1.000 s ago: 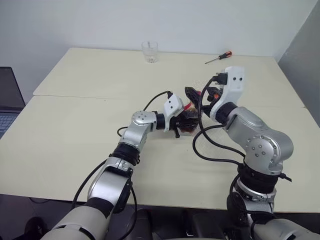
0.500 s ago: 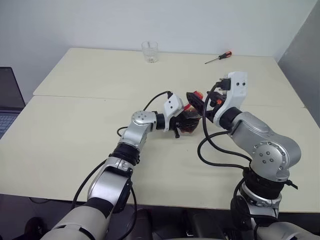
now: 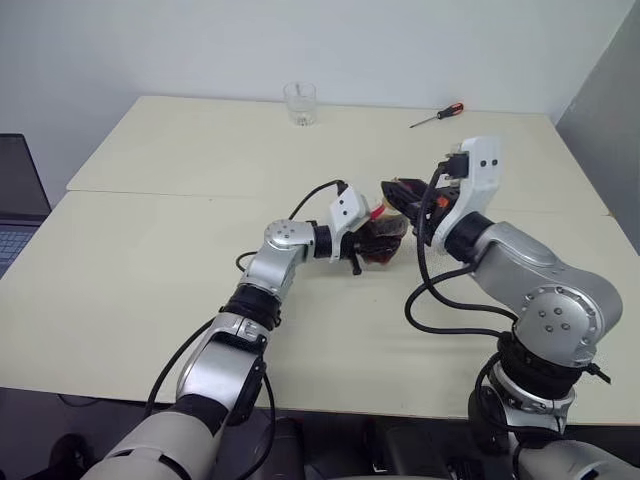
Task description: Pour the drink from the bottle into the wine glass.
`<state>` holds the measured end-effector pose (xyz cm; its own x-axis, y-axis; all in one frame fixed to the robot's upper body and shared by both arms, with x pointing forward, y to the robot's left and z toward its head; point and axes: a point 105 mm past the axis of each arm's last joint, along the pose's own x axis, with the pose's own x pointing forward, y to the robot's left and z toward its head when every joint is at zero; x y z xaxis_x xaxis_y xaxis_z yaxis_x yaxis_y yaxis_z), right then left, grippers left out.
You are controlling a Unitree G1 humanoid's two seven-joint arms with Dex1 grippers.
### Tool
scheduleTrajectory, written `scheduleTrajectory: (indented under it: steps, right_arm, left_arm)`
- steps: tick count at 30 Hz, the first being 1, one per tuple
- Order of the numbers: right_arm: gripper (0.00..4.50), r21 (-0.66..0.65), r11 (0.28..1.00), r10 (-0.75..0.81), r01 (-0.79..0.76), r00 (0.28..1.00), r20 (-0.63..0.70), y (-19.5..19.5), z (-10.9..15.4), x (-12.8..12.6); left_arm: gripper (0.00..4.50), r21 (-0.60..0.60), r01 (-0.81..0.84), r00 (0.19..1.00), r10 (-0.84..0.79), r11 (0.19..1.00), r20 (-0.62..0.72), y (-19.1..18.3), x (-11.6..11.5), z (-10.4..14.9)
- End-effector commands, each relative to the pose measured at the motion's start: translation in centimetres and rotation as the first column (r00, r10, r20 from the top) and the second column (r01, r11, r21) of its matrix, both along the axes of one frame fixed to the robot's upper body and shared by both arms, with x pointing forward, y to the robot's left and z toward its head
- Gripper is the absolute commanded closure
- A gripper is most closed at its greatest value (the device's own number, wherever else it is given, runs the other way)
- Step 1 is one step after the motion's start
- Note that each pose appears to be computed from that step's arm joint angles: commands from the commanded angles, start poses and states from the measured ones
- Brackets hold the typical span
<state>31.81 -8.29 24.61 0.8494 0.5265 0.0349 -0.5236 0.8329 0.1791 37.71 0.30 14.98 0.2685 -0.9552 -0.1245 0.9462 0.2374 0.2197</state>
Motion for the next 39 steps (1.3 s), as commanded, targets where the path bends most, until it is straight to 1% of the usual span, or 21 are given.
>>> scheduleTrajectory:
  steps: [1, 5, 8, 11, 15, 19, 22, 25, 28, 32, 35, 37, 39]
  right_arm:
    - [3.3, 0.013, 1.0, -0.029, 0.028, 0.992, 0.12, -1.2, 2.7, -0.7]
    - [3.3, 0.048, 0.992, -0.127, 0.121, 0.98, 0.152, -4.2, 3.8, 0.0]
    - [3.3, 0.072, 0.987, -0.155, 0.145, 0.974, 0.165, -5.4, 4.4, 0.1]
    - [3.3, 0.139, 0.978, -0.18, 0.154, 0.964, 0.195, -6.9, 5.7, -0.3]
    - [3.3, 0.172, 0.973, -0.187, 0.155, 0.964, 0.188, -7.6, 5.6, -0.5]
    - [3.3, 0.206, 0.968, -0.18, 0.144, 0.969, 0.169, -7.5, 5.3, -0.6]
    - [3.3, 0.277, 0.957, -0.129, 0.084, 0.981, 0.148, -6.3, 5.1, -0.7]
    - [3.3, 0.306, 0.95, -0.096, 0.053, 0.987, 0.127, -5.3, 4.8, -0.8]
    - [3.3, 0.324, 0.946, -0.026, -0.009, 0.994, 0.105, -3.3, 4.4, -1.1]
    - [3.38, 0.361, 0.93, 0.034, -0.063, 0.996, 0.084, -1.7, 4.1, -1.5]
    - [3.39, 0.356, 0.93, 0.072, -0.088, 0.996, 0.058, 0.0, 3.6, -1.8]
    - [3.39, 0.351, 0.934, 0.047, -0.06, 0.998, 0.044, 0.1, 3.3, -1.5]
    - [3.4, 0.346, 0.938, 0.002, -0.014, 0.999, 0.036, -0.7, 3.2, -1.0]
  left_arm:
    - [3.83, -0.031, 0.001, 0.999, 0.001, 1.0, 0.045, 0.1, 0.2, 1.6]
    - [3.83, -0.022, -0.006, 0.999, 0.007, 1.0, 0.04, 0.3, 0.2, 1.3]
    - [3.83, -0.014, -0.01, 0.999, 0.011, 1.0, 0.033, 0.5, 0.3, 1.0]
    - [3.83, -0.01, -0.013, 0.999, 0.014, 1.0, 0.03, 0.6, 0.3, 0.8]
    - [3.83, -0.01, -0.011, 0.999, 0.012, 1.0, 0.03, 0.6, 0.3, 0.8]
    - [3.83, -0.011, -0.011, 0.999, 0.011, 1.0, 0.031, 0.5, 0.2, 0.9]
    - [3.83, -0.011, -0.009, 0.999, 0.009, 1.0, 0.033, 0.6, 0.2, 0.9]
    - [3.83, -0.012, -0.008, 0.999, 0.008, 1.0, 0.034, 0.6, 0.1, 0.9]
    - [3.83, -0.012, -0.008, 0.999, 0.008, 1.0, 0.035, 0.6, 0.1, 1.0]
    - [3.83, -0.012, -0.011, 0.999, 0.011, 1.0, 0.034, 0.7, 0.0, 1.0]
    - [3.83, -0.012, -0.014, 0.999, 0.014, 1.0, 0.031, 0.7, 0.0, 0.9]
    - [3.83, -0.015, -0.019, 0.999, 0.019, 1.0, 0.03, 0.8, 0.0, 0.9]
    - [3.83, -0.018, -0.024, 0.999, 0.025, 1.0, 0.03, 0.9, 0.1, 1.0]
